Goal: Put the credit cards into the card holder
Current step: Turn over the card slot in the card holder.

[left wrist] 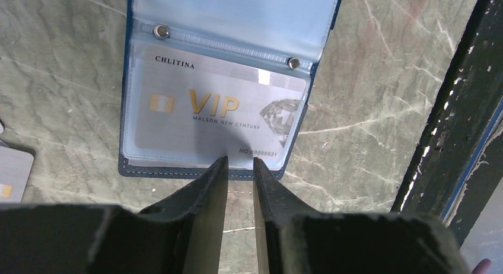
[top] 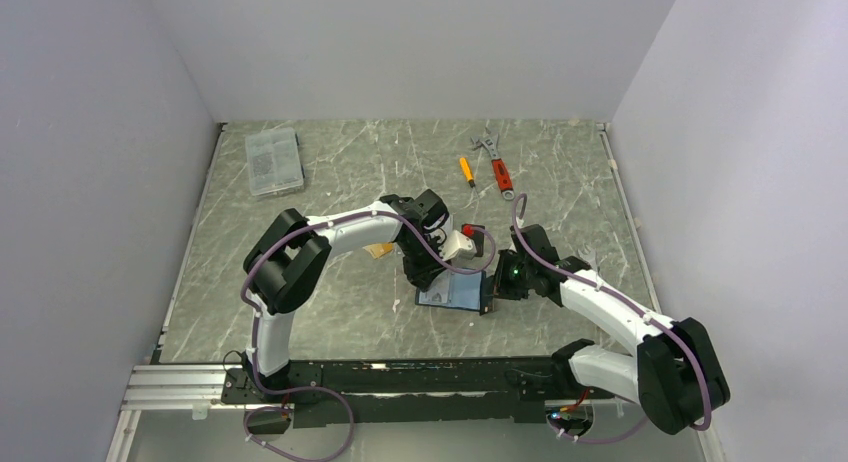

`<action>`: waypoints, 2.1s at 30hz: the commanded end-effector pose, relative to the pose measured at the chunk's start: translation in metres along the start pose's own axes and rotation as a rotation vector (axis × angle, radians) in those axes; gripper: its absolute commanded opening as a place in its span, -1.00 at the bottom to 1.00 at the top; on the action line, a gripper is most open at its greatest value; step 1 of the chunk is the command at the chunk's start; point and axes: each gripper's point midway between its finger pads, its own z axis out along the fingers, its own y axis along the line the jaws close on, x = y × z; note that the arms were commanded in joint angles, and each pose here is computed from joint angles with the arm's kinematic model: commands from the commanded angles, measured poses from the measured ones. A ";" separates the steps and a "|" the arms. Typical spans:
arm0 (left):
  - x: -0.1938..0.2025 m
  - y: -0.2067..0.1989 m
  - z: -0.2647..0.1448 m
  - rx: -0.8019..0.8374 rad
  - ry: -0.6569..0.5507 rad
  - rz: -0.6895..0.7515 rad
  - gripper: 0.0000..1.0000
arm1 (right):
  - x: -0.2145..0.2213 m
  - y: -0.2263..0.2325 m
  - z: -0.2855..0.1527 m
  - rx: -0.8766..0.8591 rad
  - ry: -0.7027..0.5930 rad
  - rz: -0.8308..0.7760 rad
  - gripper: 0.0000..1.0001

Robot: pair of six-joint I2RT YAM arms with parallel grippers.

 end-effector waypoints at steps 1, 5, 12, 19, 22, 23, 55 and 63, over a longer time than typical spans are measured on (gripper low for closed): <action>-0.012 0.000 -0.011 -0.007 -0.037 0.040 -0.45 | 0.001 0.005 0.002 -0.028 0.003 -0.004 -1.00; -0.008 0.001 -0.006 -0.007 -0.026 0.041 -0.46 | 0.001 0.007 0.002 -0.039 0.005 -0.006 -1.00; 0.009 0.009 0.004 -0.028 0.032 0.038 -0.50 | 0.001 0.012 0.003 -0.062 0.015 -0.013 -1.00; 0.026 0.013 0.014 -0.039 0.082 0.030 -0.53 | 0.000 0.021 0.001 -0.115 0.014 -0.018 -1.00; 0.029 0.014 0.015 -0.043 0.092 0.029 -0.54 | -0.001 0.026 -0.001 -0.144 0.007 -0.022 -1.00; 0.030 0.014 0.016 -0.040 0.092 0.027 -0.54 | -0.002 0.027 -0.001 -0.148 0.002 -0.022 -1.00; 0.023 0.011 0.011 -0.032 0.081 0.032 -0.60 | -0.008 0.026 -0.009 -0.125 -0.015 -0.054 -1.00; 0.022 0.011 0.009 -0.034 0.079 0.035 -0.61 | -0.003 0.019 -0.004 -0.102 0.002 -0.049 -1.00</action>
